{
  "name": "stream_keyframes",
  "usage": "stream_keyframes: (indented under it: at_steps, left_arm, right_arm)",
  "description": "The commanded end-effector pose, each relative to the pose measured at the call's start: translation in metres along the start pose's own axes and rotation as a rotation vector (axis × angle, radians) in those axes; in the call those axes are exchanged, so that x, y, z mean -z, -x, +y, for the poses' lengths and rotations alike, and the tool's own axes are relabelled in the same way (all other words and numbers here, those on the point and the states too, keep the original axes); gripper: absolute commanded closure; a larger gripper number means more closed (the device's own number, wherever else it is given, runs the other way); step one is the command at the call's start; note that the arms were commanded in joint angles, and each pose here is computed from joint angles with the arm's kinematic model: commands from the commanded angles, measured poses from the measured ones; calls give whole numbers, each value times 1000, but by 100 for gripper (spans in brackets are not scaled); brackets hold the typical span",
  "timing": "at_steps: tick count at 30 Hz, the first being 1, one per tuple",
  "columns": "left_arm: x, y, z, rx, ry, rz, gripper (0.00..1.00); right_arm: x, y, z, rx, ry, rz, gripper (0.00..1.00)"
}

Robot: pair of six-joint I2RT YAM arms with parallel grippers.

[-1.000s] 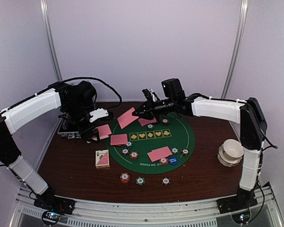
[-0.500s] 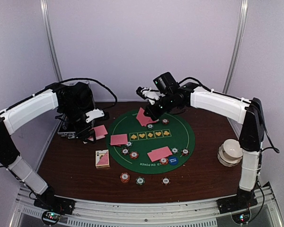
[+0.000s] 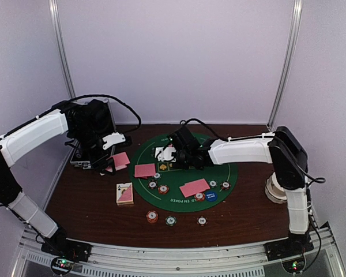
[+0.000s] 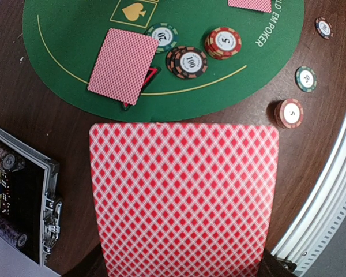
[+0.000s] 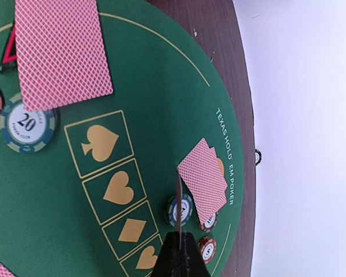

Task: Distribute texas hold em gaming equipment

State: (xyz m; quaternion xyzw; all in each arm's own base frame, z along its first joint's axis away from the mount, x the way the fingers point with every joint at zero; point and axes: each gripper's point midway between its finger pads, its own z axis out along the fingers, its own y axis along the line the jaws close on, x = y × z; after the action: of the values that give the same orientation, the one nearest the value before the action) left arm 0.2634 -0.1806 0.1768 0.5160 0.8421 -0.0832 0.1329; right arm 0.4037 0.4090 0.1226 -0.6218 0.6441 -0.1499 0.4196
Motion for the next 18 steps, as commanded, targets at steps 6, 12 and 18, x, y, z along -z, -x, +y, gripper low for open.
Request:
stream_keyframes:
  at_steps: [6, 12, 18]
  left_arm:
    - [11, 1, -2, -1, 12, -35, 100]
    - [12, 2, -1, -8, 18, -36, 100]
    - [12, 3, 0, -10, 21, -34, 100]
  right_arm:
    - [-43, -13, 11, 186, -109, 52, 100]
    - [-49, -7, 26, 199, -79, 38, 100]
    - [-43, -9, 49, 186, -38, 28, 100]
